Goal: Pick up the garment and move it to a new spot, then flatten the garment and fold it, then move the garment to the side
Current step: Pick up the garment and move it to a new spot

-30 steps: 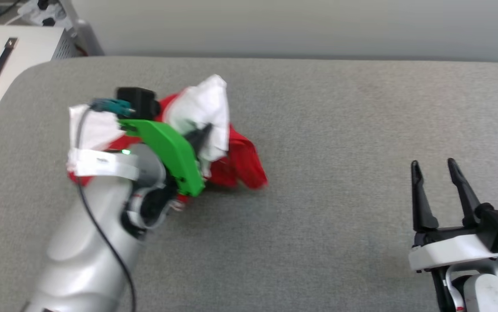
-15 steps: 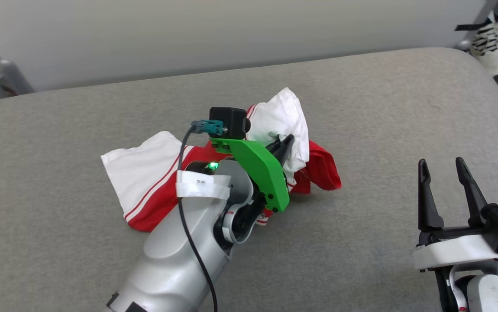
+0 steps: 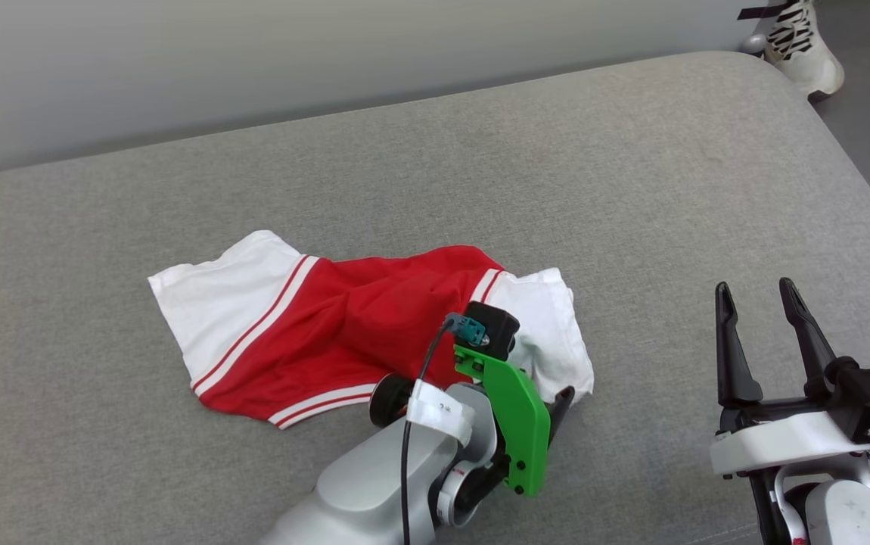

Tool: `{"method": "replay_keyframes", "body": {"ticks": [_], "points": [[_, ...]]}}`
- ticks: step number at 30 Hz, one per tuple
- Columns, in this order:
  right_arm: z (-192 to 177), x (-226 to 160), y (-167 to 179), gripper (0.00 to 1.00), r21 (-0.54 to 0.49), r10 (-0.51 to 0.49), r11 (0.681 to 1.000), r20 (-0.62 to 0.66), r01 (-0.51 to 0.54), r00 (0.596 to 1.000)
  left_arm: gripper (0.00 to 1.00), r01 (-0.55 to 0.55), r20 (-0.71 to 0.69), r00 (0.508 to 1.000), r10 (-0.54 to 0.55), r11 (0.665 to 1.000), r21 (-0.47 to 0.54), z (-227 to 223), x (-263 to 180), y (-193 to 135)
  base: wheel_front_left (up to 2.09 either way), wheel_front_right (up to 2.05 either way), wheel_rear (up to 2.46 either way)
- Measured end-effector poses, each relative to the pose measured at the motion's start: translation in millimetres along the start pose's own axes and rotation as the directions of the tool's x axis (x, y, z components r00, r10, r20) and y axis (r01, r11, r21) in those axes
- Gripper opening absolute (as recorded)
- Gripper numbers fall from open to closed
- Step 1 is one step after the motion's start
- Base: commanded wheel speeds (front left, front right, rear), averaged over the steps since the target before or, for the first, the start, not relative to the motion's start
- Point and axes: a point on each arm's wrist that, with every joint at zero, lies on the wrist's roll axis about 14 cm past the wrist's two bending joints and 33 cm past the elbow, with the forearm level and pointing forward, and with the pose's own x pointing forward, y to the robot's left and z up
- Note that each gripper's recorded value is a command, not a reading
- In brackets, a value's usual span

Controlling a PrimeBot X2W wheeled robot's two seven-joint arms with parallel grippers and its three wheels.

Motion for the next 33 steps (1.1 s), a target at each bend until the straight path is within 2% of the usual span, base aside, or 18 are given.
{"method": "replay_keyframes", "body": {"ticks": [6, 10, 14, 18, 20, 25, 33], "points": [[1, 2, 7, 1.00, 0.011, 0.021, 1.000, 0.006, -0.021, 1.000, 1.00, -0.017, 0.135, 0.991, 0.023, 0.999, -0.042, 26, -13, 4, 0.00, 0.00, 0.00], [0, -1, 11, 1.00, 0.018, 0.034, 0.999, 0.004, -0.034, 0.999, 1.00, -0.057, 0.288, 0.955, 0.068, 0.997, -0.047, 63, -31, 15, 0.00, 0.00, 0.00], [0, -3, 21, 1.00, 0.019, 0.063, 0.998, 0.005, -0.064, 0.998, 1.00, -0.129, 0.448, 0.883, 0.142, 0.990, -0.060, 96, -64, 41, 0.00, 0.00, 0.00], [3, -5, 32, 1.00, 0.024, 0.098, 0.995, 0.013, -0.098, 0.995, 1.00, -0.256, 0.566, 0.788, 0.242, 0.965, -0.056, 113, -114, 82, 0.00, 0.00, 0.00], [4, -6, 38, 1.00, 0.027, 0.117, 0.993, 0.015, -0.117, 0.993, 1.00, -0.326, 0.608, 0.738, 0.293, 0.944, -0.059, 113, -142, 103, 0.00, 0.00, 0.00], [9, -9, 51, 1.00, 0.033, 0.159, 0.987, 0.026, -0.160, 0.987, 1.00, -0.442, 0.636, 0.664, 0.394, 0.892, -0.092, 87, -195, 133, 0.00, 0.00, 0.00], [9, -16, 68, 1.00, 0.040, 0.213, 0.976, 0.021, -0.214, 0.977, 1.00, -0.500, 0.676, 0.554, 0.486, 0.843, -0.196, 50, -241, 132, 0.00, 0.00, 0.00]]}}
